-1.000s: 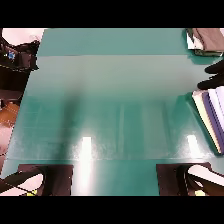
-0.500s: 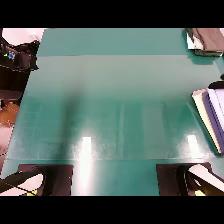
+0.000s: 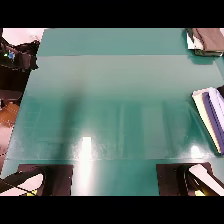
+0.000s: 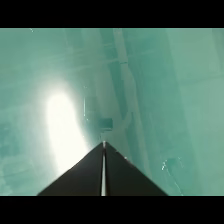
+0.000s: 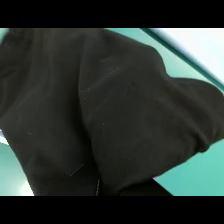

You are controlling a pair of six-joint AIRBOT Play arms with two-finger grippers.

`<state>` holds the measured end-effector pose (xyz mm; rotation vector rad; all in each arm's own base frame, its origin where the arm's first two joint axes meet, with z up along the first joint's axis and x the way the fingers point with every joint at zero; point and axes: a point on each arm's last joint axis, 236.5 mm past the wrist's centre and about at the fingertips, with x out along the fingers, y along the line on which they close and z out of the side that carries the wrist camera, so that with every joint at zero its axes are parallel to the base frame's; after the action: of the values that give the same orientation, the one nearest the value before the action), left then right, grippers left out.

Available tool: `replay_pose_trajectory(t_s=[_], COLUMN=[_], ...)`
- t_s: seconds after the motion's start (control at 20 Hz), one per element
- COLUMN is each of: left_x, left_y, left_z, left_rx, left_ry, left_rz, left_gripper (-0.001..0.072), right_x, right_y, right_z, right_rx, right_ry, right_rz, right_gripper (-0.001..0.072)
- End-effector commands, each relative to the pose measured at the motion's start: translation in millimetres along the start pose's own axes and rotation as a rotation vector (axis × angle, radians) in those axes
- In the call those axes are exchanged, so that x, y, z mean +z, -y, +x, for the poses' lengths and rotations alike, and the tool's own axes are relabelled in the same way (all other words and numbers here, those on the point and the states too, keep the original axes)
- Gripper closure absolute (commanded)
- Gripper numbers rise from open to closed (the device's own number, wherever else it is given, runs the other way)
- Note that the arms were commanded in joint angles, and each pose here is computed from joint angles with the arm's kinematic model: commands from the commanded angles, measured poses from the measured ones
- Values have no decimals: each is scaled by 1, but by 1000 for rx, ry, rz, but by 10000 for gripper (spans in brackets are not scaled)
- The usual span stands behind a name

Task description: Fold the shirts.

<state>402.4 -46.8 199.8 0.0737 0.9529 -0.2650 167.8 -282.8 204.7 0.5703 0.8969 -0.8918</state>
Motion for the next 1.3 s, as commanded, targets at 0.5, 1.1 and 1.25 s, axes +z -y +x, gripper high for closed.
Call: replay_pose_trajectory(t_s=[0.5, 1.1, 1.25], left_x=[4, 4, 4], left_y=[-1, -1, -1], left_z=[0, 0, 0], left_rx=[3, 3, 3], left_ry=[18, 19, 19], left_rz=[8, 8, 8], left_gripper=[684, 684, 684], right_x=[-30, -21, -43], right_y=[-8, -199, -235], right_z=[3, -95, -106], right_rx=[29, 843, 919], right_ry=[-79, 39, -14], right_rz=[25, -29, -130], right_gripper=[179, 684, 684])
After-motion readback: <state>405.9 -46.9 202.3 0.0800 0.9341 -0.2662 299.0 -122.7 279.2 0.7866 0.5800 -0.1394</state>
